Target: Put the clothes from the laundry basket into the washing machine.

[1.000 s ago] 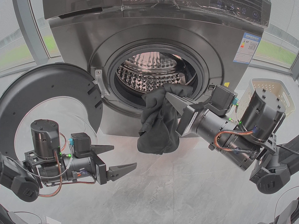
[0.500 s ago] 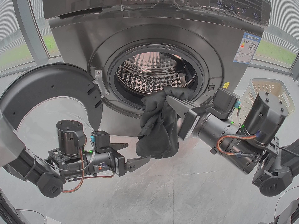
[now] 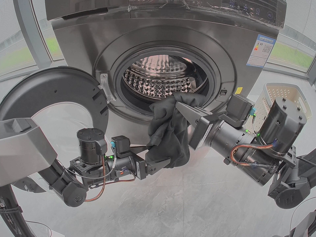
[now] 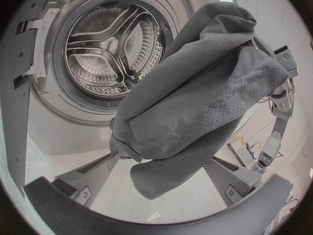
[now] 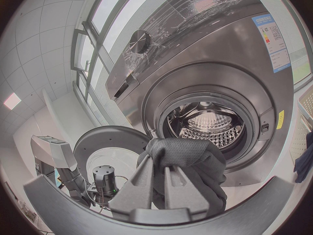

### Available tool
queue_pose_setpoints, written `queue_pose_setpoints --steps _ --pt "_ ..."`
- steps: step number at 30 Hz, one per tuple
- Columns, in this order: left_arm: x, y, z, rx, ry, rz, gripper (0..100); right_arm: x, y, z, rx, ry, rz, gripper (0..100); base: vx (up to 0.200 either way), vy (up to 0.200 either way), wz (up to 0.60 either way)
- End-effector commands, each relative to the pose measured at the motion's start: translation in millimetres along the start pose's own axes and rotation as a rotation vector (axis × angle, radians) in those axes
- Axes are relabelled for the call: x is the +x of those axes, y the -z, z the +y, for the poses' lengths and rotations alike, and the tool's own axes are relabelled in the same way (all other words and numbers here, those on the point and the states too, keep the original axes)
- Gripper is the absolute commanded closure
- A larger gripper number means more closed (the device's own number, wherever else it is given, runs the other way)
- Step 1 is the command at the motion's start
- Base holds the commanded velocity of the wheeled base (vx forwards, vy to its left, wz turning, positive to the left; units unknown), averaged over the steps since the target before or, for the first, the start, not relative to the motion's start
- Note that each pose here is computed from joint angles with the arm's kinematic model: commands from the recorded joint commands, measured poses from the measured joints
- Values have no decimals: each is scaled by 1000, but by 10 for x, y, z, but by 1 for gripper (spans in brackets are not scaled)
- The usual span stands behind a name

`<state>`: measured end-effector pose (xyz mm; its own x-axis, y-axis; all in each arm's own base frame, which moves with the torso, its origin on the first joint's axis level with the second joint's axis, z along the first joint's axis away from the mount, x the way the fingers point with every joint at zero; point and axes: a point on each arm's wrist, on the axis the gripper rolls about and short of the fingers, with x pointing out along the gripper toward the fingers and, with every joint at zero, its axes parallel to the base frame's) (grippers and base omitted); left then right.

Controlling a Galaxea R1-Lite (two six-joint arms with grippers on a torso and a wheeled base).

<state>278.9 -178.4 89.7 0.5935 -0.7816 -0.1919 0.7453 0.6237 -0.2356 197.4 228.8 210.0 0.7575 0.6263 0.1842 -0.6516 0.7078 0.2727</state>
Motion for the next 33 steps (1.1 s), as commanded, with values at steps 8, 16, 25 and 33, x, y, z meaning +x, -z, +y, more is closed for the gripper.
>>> queue_pose_setpoints --steps 8,16,25,33 --pt "-34 35 -193 15 42 -5 100 -21 23 -33 -3 14 10 100 0 0 0" --pt "-443 -93 -537 47 105 -50 100 4 32 -169 -10 53 14 100 0 0 0" --pt "-728 -177 -728 65 126 -98 100 -50 106 -204 -3 59 48 100 0 0 0" --pt "-749 -226 -743 77 132 -141 100 -53 102 -208 2 61 46 100 0 0 0"
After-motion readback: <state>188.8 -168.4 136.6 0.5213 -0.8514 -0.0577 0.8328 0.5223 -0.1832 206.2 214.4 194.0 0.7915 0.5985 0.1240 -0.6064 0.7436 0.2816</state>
